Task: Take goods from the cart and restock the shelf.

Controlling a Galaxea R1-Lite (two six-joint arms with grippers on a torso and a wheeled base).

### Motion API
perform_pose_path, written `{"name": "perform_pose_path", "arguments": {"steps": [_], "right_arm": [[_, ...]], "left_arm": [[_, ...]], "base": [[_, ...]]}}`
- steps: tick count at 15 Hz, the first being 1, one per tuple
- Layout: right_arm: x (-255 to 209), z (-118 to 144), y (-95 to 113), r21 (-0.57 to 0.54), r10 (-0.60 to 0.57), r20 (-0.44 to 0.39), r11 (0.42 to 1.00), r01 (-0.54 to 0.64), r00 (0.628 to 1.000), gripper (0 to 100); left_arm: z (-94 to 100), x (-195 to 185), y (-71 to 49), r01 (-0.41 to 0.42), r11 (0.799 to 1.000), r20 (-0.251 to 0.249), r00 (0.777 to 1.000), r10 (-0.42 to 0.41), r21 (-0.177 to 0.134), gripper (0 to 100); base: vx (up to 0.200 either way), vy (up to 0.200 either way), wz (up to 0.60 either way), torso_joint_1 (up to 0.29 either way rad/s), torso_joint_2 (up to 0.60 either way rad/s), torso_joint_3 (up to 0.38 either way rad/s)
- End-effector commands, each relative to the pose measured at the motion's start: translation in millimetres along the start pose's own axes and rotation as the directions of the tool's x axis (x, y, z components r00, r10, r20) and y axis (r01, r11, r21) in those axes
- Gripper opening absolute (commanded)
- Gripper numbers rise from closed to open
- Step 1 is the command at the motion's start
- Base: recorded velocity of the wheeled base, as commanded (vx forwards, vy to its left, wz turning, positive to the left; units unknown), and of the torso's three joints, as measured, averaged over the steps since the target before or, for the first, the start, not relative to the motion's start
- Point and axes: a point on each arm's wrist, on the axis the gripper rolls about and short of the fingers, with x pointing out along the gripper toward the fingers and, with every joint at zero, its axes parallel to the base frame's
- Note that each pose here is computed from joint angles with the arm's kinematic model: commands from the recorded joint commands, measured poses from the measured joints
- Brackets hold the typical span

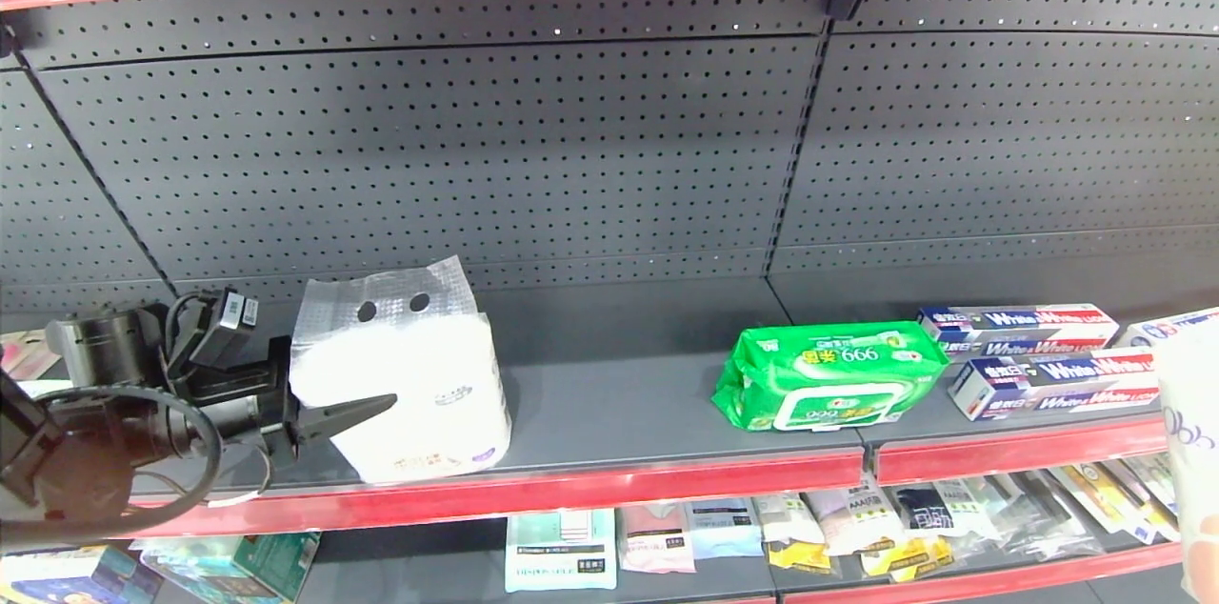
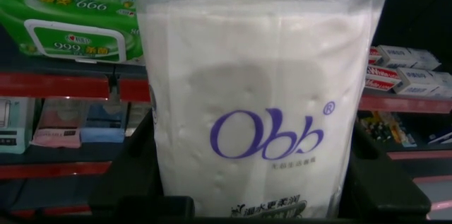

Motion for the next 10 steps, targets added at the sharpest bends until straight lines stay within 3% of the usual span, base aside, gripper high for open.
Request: {"name": "perform_pose_path", "arguments": {"steps": [1, 6, 10], "right_arm": [[0.4, -0.3, 0.1, 0.0, 0.0, -0.003, 1.0, 0.0, 1.0, 0], [0.5, 0.1, 0.0, 0.0, 0.0, -0.003, 1.0, 0.0, 1.0, 0], [0.1, 0.5, -0.1, -0.014, 0.0, 0.001, 1.0, 0.0, 1.0, 0]], "left_arm": [[-3.7, 1.0, 2.1, 0.002, 1.0, -0.002, 1.0, -0.002, -0.011, 0], [-5.1, 1.5, 0.4, 0.053, 0.998, 0.019, 0.998, -0.053, -0.021, 0], [-1.4, 5.0, 9.1, 0.068, 0.998, 0.032, 0.997, -0.068, 0.001, 0]], "base": [[0.0, 0.0, 0.0, 0.0, 0.0, 0.0], [0.0, 0.0, 0.0, 0.0, 0.0, 0.0], [0.0, 0.0, 0.0, 0.0, 0.0, 0.0]]}}
